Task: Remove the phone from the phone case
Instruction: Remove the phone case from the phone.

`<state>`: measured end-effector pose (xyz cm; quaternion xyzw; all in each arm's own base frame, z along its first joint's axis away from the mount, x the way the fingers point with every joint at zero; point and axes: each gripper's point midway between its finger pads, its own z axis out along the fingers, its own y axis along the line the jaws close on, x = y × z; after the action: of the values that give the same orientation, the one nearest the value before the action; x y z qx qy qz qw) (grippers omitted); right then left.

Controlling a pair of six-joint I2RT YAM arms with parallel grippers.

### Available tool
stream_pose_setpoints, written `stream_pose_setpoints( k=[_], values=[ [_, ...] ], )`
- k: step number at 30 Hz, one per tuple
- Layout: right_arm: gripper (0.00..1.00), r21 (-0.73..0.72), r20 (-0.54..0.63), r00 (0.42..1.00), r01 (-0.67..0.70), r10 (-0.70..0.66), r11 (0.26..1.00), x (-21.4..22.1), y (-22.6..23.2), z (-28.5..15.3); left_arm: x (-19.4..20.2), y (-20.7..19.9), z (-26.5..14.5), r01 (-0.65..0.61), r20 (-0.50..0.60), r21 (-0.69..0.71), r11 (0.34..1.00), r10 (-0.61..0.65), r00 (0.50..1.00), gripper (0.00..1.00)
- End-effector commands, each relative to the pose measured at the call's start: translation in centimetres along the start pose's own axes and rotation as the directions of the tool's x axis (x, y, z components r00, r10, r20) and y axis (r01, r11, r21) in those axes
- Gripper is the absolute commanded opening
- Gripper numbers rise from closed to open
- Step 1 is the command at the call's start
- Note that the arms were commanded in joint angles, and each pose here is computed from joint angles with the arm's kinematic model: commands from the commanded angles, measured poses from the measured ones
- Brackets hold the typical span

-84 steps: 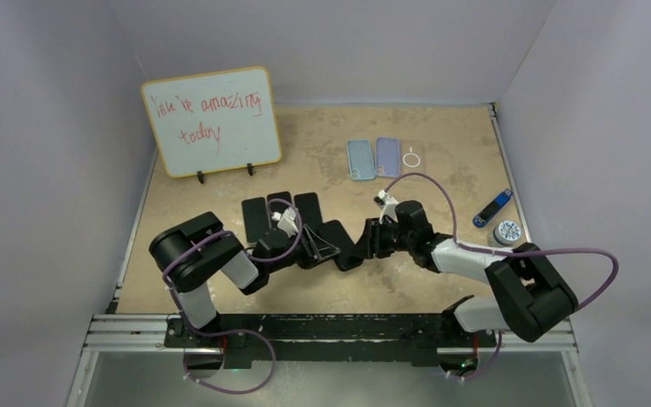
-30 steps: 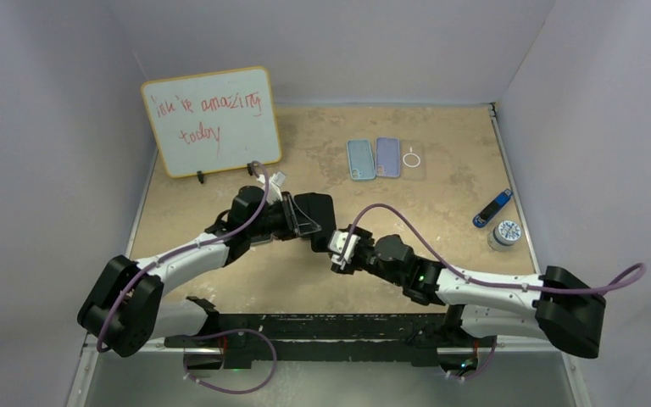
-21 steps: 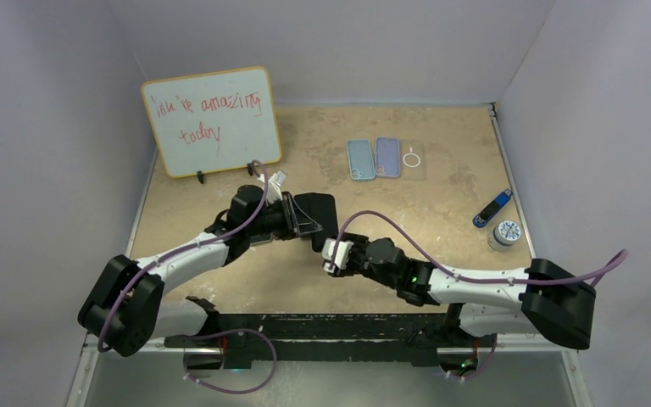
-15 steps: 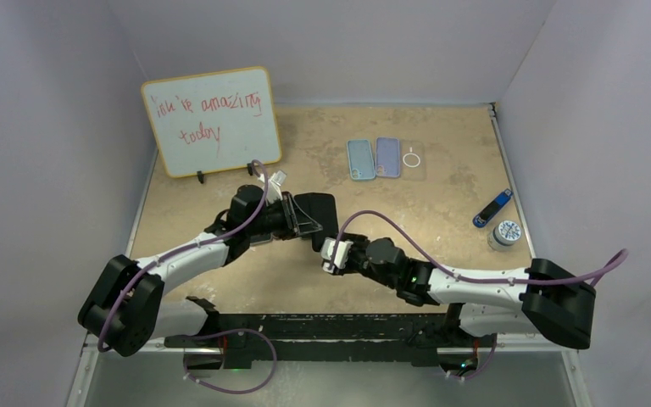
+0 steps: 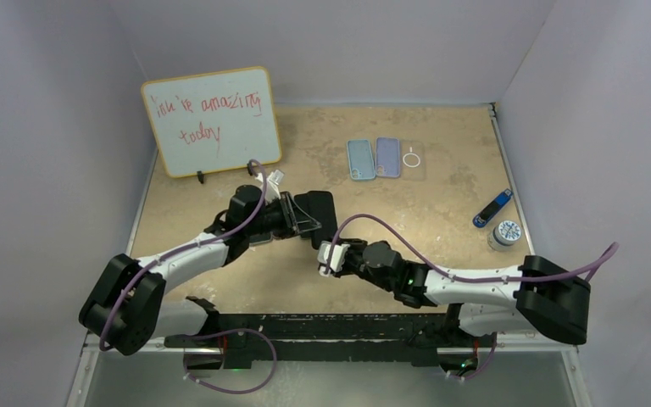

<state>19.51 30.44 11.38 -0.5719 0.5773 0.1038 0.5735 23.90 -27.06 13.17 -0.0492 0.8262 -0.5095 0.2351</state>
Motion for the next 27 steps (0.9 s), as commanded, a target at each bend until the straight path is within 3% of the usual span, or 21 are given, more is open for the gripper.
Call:
stream_pose_setpoints(
  k=[1,8,14,27],
  values=[
    [0.37,0.158,0.077,0.997,0.014,-0.026,0.987,-2.9,-3.5,0.4,-0.1,-2.0,-0.2,0.008,-0.001,0.105,0.994,-0.007,1.0,0.0],
    [0.38,0.206,0.057,0.997,0.038,-0.05,0.978,-2.6,-4.0,1.1,1.1,-2.6,-0.5,0.076,-0.046,0.173,0.982,-0.069,0.997,0.0],
    [0.39,0.285,0.055,0.999,-0.019,0.004,0.958,-2.6,-5.3,1.1,1.4,-3.3,-0.8,0.085,-0.063,0.2,0.976,-0.073,0.995,0.0],
    [0.39,0.326,0.171,0.982,0.019,-0.079,0.945,-5.6,-6.5,1.3,4.2,-5.0,0.5,0.127,-0.129,0.232,0.964,-0.099,0.987,0.0]
  ],
)
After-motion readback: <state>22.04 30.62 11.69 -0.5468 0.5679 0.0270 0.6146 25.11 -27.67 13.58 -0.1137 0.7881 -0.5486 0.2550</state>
